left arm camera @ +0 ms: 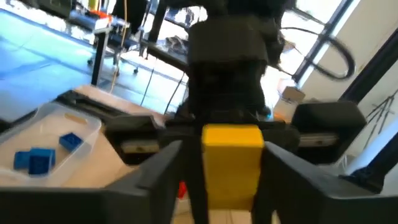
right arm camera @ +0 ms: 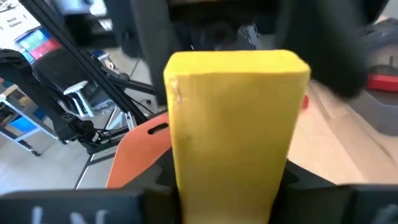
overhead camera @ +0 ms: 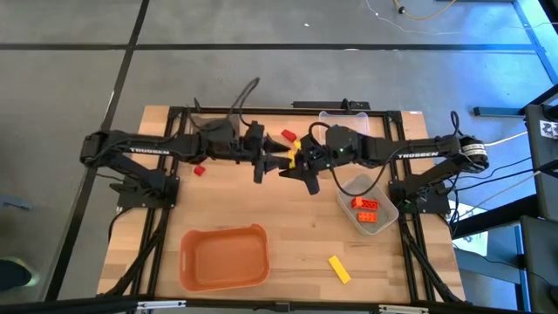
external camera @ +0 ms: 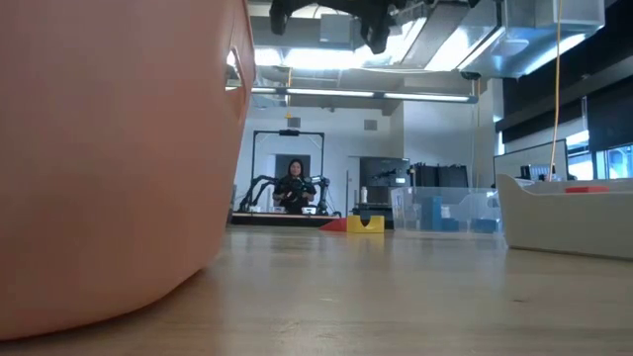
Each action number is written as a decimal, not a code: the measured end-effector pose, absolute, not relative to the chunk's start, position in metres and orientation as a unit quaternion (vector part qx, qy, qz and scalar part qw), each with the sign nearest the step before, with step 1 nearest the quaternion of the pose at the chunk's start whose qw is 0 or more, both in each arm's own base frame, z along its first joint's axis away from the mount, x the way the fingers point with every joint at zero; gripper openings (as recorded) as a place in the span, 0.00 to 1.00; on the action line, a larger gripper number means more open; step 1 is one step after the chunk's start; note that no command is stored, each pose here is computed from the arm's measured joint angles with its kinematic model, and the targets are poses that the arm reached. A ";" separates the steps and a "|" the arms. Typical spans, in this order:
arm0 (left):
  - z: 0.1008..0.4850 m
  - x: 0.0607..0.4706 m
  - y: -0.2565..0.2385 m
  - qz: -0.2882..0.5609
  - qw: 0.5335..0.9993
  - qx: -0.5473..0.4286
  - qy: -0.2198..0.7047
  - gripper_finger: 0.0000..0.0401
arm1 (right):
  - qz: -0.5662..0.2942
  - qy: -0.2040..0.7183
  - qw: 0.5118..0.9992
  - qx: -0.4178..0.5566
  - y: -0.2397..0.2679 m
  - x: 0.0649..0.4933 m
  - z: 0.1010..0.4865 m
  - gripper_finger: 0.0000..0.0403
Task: Sort & place blocks by color
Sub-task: Put the middle yellow block into the orange bin, then adjust the orange bin
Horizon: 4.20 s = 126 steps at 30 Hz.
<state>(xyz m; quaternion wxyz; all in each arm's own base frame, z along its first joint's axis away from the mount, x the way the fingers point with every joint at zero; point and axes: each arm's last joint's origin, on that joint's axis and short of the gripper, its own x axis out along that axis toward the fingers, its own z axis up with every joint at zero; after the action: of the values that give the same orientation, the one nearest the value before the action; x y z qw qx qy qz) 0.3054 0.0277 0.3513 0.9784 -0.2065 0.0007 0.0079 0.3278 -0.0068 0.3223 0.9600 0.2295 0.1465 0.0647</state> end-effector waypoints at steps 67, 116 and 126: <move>0.412 0.218 0.049 0.075 0.971 -0.206 -0.094 0.78 | 0.188 0.280 0.925 0.172 0.147 0.464 0.215 0.53; 0.335 0.195 -0.288 -0.238 0.783 -0.381 0.430 0.01 | 0.015 0.315 0.928 0.201 0.081 0.270 0.238 0.01; 0.283 0.212 -0.375 -0.119 0.769 -0.232 0.583 0.00 | 0.002 0.350 0.921 0.170 0.069 0.268 0.232 0.01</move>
<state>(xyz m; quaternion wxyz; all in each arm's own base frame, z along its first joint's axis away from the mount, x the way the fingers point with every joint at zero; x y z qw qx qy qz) 0.2122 -0.3745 0.2827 0.7695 -0.2316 0.5833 -0.1185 0.2681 0.0693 0.2318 0.9211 0.1695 0.3505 0.0024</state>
